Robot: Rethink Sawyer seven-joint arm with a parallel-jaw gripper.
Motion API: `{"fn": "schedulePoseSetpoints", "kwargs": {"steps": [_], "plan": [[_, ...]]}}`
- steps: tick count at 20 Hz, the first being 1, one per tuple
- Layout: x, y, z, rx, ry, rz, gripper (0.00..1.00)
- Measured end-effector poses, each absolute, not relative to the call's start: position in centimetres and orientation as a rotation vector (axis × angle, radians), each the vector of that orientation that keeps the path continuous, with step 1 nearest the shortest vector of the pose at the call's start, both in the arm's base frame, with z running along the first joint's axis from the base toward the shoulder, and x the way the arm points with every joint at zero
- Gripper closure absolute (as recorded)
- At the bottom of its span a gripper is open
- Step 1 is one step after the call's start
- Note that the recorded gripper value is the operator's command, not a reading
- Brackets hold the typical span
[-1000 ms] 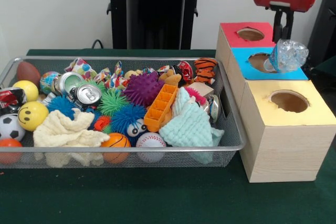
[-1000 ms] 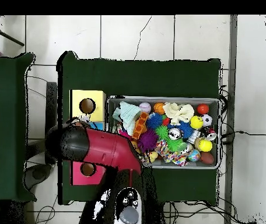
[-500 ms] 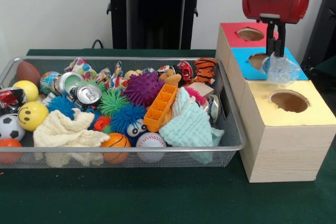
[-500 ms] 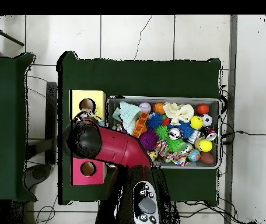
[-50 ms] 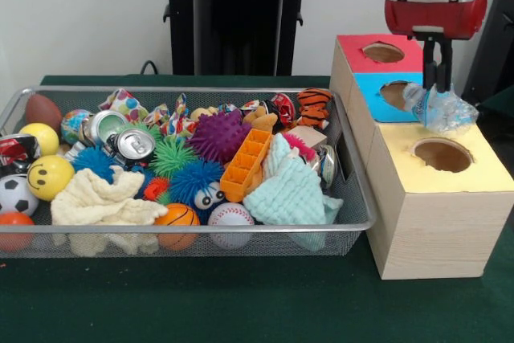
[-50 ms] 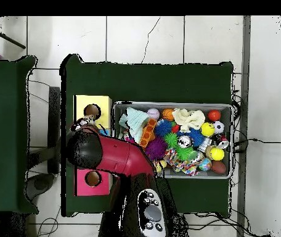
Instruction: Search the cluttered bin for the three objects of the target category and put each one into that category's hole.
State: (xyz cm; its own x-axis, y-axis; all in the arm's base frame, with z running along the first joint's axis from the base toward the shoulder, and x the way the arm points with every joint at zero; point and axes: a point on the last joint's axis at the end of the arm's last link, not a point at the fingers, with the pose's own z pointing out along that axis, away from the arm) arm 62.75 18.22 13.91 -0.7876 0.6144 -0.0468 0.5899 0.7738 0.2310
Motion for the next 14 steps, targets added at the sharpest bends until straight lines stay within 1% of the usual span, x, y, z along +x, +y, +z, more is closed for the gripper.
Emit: {"fn": "schedulePoseSetpoints", "kwargs": {"steps": [8,14], "plan": [[62.7,19.9,15.0,0.929,2.84,0.336,1.0],[62.6,19.8,15.5,0.934,2.835,0.34,1.0]]}}
